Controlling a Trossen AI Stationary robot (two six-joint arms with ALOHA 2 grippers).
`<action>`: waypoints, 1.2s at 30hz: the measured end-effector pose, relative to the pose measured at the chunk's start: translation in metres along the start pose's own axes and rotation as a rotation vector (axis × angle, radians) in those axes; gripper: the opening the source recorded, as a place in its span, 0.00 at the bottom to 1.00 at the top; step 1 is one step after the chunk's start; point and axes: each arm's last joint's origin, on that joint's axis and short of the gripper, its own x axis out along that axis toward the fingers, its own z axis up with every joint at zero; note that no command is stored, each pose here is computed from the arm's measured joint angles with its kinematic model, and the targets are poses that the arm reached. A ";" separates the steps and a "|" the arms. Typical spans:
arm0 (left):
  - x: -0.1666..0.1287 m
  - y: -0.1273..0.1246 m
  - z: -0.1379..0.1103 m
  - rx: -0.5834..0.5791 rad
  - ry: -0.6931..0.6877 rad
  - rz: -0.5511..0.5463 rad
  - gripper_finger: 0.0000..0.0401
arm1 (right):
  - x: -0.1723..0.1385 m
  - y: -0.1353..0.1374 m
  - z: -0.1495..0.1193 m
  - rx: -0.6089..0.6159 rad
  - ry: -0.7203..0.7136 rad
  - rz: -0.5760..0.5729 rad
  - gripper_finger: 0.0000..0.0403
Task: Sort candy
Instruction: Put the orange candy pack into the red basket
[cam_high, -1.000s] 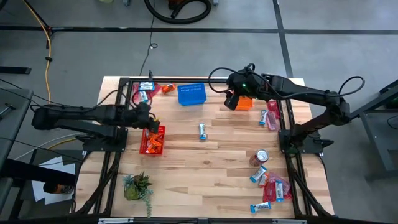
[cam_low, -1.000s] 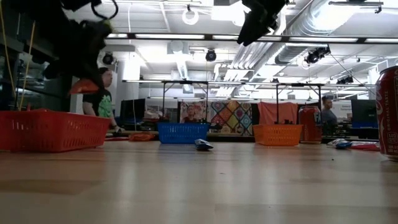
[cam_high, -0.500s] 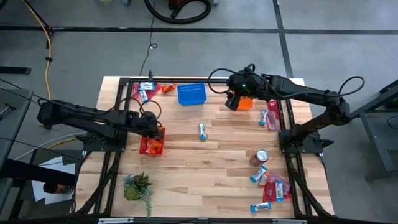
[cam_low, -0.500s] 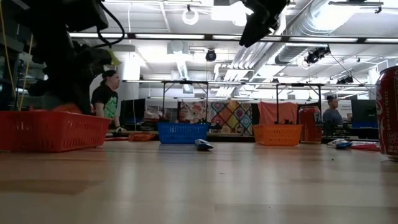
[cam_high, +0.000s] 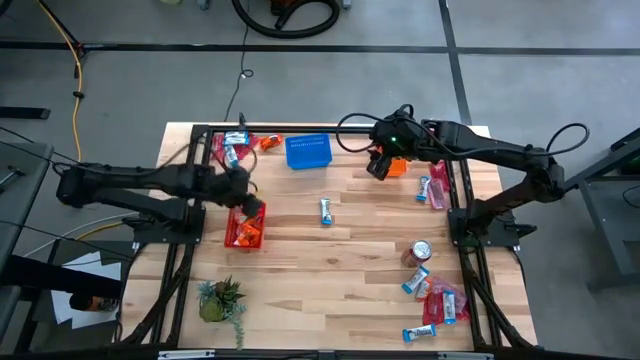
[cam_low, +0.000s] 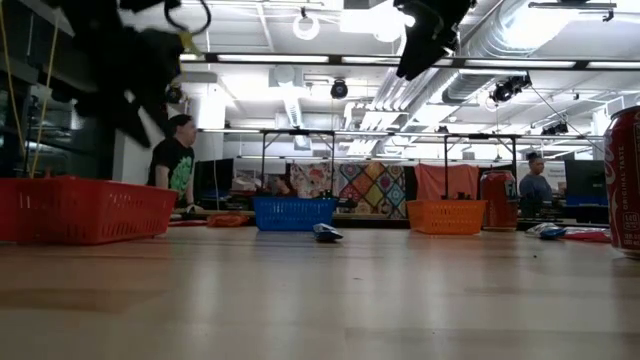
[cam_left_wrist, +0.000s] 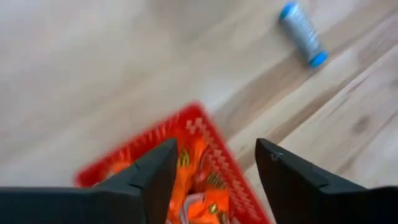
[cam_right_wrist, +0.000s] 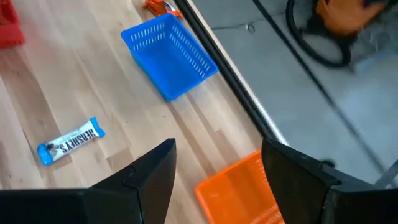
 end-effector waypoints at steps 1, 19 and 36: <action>-0.007 -0.002 0.007 0.001 -0.045 -0.012 0.53 | 0.001 -0.001 -0.002 0.025 0.022 -0.004 0.58; -0.006 0.041 0.150 0.098 -0.244 0.161 0.56 | 0.009 -0.027 -0.011 0.296 0.136 -0.033 0.58; 0.154 0.106 0.223 0.145 0.287 0.392 0.56 | 0.009 -0.026 -0.010 0.380 0.132 -0.008 0.58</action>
